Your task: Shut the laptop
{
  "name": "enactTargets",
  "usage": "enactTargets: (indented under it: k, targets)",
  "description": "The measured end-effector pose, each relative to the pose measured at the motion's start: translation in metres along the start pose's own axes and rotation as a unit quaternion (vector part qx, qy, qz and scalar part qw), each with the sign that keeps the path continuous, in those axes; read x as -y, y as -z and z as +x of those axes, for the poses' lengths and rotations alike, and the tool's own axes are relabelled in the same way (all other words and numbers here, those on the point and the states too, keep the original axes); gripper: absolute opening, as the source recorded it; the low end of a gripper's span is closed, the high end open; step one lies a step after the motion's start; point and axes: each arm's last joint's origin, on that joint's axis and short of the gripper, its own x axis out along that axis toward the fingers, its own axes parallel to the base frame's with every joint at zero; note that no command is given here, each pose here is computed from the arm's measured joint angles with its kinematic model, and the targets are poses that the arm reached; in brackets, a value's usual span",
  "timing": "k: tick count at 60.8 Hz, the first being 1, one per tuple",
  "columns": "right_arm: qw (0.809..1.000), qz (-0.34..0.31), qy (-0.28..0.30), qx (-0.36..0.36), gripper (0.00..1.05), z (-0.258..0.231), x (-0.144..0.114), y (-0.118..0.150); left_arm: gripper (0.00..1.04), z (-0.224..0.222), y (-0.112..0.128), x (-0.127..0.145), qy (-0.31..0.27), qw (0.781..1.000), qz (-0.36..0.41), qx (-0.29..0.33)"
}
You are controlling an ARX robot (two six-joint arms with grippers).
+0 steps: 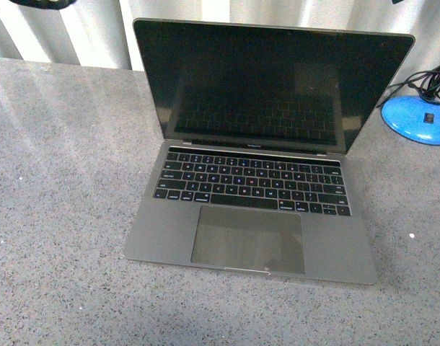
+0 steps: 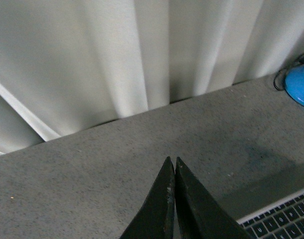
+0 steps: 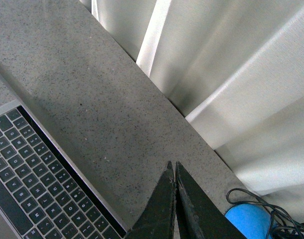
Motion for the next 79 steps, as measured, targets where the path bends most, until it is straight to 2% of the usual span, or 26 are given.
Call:
enactTargets:
  k: [15, 29, 59, 79]
  targets:
    - [1.000, 0.006, -0.006, -0.004, 0.01, -0.001, 0.001, 0.007, 0.04, 0.008, 0.010, 0.016, 0.031, 0.999, 0.000, -0.032]
    - [1.000, 0.013, -0.016, -0.013, 0.01, 0.001, -0.005, 0.020, 0.04, 0.011, 0.014, 0.017, 0.031, 0.999, 0.000, -0.036]
    - [0.999, 0.017, -0.022, -0.017, 0.01, 0.004, -0.007, 0.027, 0.04, 0.018, 0.019, 0.021, 0.039, 0.999, 0.000, -0.038]
    - [0.998, 0.027, -0.042, -0.030, 0.01, -0.002, -0.024, 0.044, 0.04, 0.018, 0.022, 0.023, 0.041, 0.998, -0.001, -0.040]
